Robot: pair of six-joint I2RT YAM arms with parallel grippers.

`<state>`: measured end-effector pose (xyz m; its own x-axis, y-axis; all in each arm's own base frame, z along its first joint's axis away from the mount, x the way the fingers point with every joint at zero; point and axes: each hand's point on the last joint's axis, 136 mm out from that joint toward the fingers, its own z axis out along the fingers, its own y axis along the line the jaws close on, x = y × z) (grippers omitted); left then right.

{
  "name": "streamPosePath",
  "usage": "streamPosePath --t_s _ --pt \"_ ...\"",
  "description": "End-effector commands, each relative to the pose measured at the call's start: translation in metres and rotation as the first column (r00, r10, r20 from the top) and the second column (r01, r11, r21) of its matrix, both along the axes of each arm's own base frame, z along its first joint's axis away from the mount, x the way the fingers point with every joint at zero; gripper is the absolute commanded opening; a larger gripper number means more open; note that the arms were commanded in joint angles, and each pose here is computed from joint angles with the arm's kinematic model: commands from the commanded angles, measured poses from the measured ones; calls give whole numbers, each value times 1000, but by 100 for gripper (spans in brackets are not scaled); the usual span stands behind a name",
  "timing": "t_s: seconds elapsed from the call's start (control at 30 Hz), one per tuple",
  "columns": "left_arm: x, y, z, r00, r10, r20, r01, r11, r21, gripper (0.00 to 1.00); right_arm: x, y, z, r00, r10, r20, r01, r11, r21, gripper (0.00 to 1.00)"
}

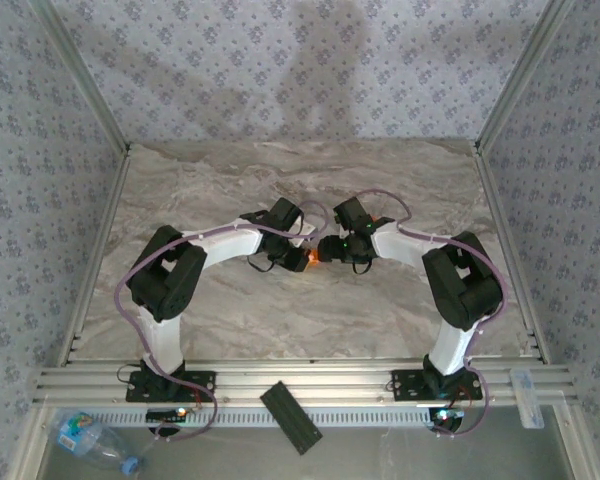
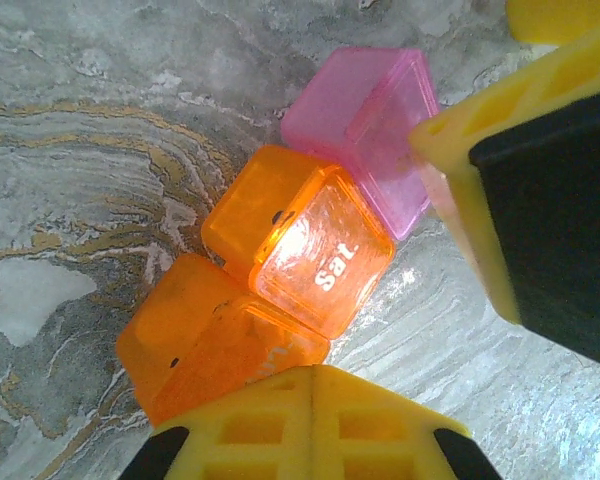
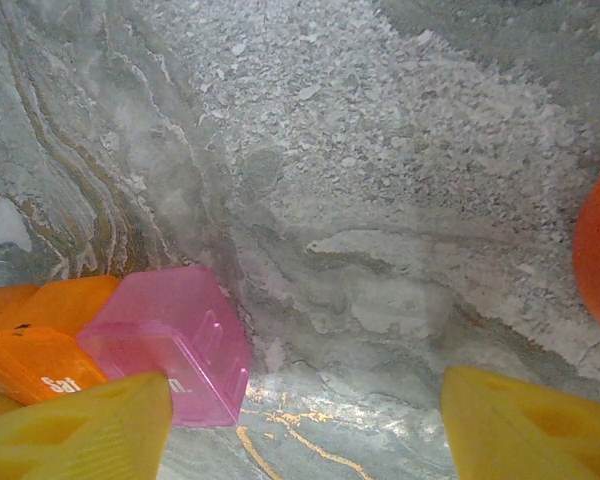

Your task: Sort the pills into containers

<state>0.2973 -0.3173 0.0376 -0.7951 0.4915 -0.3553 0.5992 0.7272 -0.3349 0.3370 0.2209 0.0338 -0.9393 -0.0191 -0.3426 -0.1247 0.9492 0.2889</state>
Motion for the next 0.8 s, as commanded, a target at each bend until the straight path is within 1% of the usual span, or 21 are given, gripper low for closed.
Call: streamPosePath --t_s 0.0,0.23,0.5,0.77 --pt "-1 11 -13 1000 6 -8 -5 997 80 0 -12 -14 -23 997 -24 -74 19 997 -72 73" --pt "11 7 3 1000 8 29 -10 997 74 0 -4 -11 -21 997 -21 -72 16 997 -70 73" --pt "23 12 1 999 25 39 -29 995 91 0 0 -9 -22 997 -20 -72 15 997 -74 72" --pt "34 15 -1 996 32 78 -41 992 116 0 2 -8 -25 997 -22 -77 16 997 -78 72"
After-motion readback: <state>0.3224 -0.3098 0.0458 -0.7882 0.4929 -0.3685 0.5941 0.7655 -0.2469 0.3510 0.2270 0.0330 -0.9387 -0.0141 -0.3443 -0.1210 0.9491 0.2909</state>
